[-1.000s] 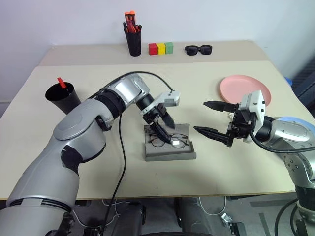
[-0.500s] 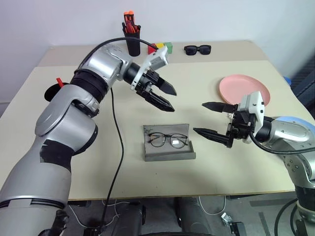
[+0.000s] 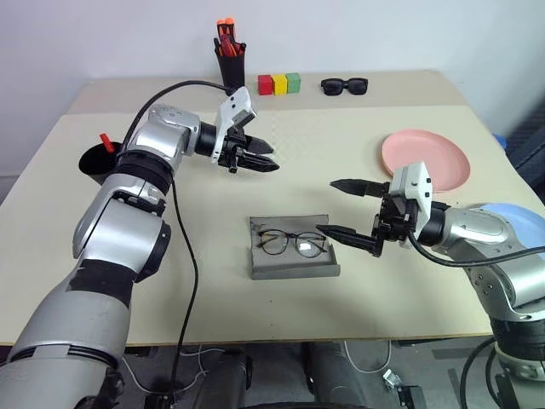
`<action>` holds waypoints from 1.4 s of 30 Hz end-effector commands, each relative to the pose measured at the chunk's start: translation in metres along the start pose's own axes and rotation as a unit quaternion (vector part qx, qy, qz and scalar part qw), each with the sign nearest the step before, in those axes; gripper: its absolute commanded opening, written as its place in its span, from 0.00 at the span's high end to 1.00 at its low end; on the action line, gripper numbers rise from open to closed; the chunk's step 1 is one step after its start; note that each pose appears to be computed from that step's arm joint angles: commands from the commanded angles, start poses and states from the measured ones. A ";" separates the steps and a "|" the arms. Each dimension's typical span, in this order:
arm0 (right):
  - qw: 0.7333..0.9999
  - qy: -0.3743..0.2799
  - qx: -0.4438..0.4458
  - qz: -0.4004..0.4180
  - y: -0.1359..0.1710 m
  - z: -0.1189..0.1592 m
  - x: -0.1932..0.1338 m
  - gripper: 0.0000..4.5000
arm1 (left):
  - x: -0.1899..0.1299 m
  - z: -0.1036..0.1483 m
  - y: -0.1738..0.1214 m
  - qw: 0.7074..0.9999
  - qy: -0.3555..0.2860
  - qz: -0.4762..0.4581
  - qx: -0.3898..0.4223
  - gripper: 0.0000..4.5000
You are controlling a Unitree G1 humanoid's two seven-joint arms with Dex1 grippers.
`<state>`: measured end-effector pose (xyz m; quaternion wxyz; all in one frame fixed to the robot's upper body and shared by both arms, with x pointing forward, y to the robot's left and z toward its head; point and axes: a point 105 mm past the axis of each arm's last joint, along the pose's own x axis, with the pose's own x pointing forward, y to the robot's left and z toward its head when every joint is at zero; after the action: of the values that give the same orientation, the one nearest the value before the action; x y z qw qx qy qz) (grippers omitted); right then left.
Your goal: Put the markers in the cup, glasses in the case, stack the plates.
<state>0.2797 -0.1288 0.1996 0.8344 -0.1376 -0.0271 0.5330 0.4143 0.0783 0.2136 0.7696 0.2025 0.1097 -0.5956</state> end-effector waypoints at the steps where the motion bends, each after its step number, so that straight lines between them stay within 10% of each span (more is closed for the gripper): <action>1: 1.000 0.011 -0.025 0.004 0.000 0.003 -0.009 0.00 | 0.005 -0.009 -0.003 1.000 -0.001 -0.001 0.003 0.96; 18: 0.998 0.041 -0.036 0.013 0.011 -0.006 -0.033 0.00 | 0.031 -0.054 -0.047 0.990 0.041 -0.132 -0.024 0.98; 42: 0.998 0.036 -0.042 -0.008 0.001 -0.002 -0.033 0.00 | 0.029 -0.050 -0.081 0.977 0.046 -0.210 -0.009 0.98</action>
<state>0.2650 -0.1571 0.1896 0.8306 -0.1824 0.0054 0.5261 0.3510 0.0607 0.1339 0.6296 0.1850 0.2046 -0.7263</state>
